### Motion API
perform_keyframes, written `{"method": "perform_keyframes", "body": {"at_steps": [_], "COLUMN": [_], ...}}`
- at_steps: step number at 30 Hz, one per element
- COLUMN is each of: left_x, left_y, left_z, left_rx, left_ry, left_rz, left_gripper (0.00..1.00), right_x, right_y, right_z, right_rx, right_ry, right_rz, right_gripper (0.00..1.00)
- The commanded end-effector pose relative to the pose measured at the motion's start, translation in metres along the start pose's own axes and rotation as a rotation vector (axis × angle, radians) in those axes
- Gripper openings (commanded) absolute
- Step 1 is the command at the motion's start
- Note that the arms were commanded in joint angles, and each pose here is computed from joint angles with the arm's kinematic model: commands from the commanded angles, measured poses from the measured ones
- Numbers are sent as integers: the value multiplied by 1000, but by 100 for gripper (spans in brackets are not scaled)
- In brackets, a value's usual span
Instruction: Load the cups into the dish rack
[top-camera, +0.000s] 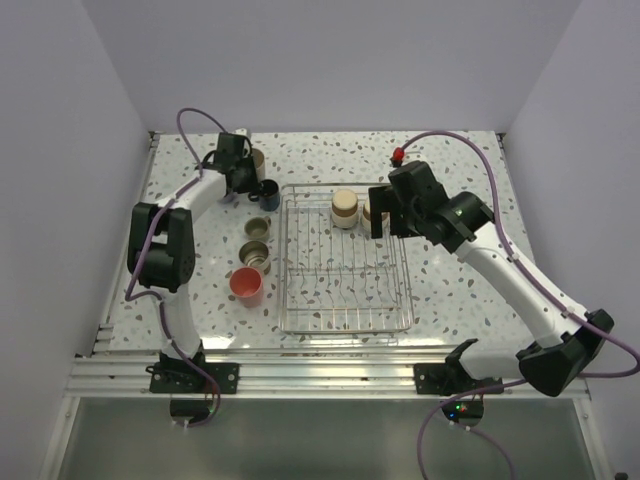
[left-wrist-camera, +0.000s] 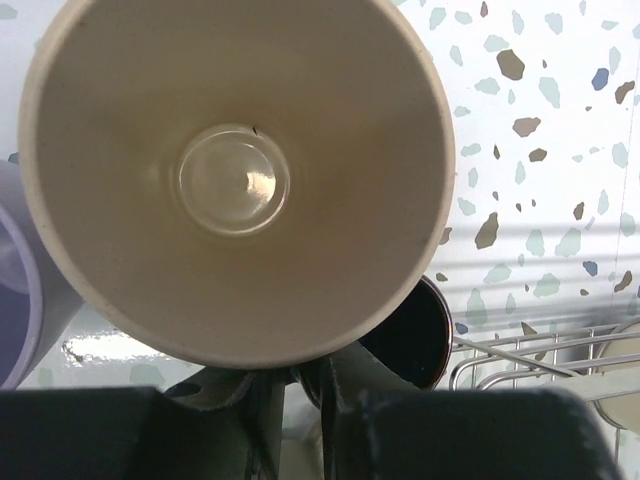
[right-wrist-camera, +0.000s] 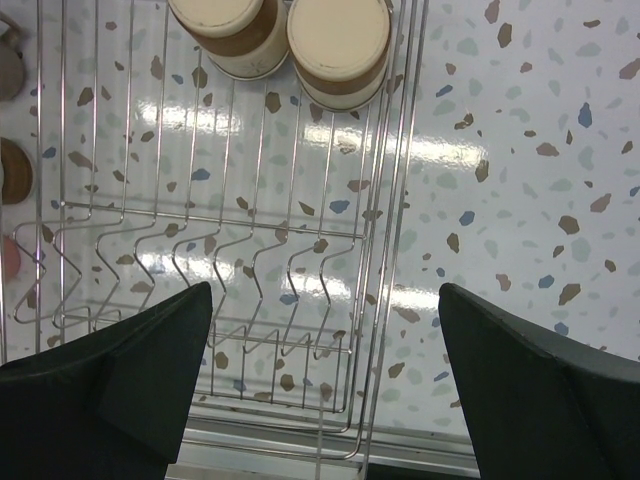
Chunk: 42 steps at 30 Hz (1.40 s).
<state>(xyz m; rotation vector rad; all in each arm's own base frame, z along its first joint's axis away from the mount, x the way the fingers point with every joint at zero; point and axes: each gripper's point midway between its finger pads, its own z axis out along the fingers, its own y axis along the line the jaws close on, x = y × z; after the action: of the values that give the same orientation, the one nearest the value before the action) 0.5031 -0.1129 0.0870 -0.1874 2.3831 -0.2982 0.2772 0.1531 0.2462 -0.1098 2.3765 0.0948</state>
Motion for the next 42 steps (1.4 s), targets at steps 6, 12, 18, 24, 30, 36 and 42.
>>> {"method": "perform_keyframes", "body": {"at_steps": [6,12,18,24,30,36,42], "left_x": [-9,-41,-87,-133,-148,-119,-96], "left_y": [-4,-10,-22,-55,-75,-99,-110], "left_z": [-6,-38,-96,-173,-244,-303,-345], "left_rx": [8,2,43,232,626,1008,1248], "left_ry": [-36,-105,-215,-367,-498,-509,-536], "left_rz": [36,48,22,-53,-241,-270,-298], "left_gripper": [0,0,0,0,0,0,0], "right_x": [-3,-15,-50,-109,-145,-169,-190], "right_y": [-2,0,16,89,177,226,245], "right_z": [-2,-10,-28,-65,-96,-114,-113], "right_rx": [12,0,-70,-438,-899,-1219,-1335], "right_ry": [-22,-51,-112,-221,-174,-116,-100], "right_rz": [15,19,43,123,257,368,455], "right_gripper": [99,99,99,99,99,99,99]}}
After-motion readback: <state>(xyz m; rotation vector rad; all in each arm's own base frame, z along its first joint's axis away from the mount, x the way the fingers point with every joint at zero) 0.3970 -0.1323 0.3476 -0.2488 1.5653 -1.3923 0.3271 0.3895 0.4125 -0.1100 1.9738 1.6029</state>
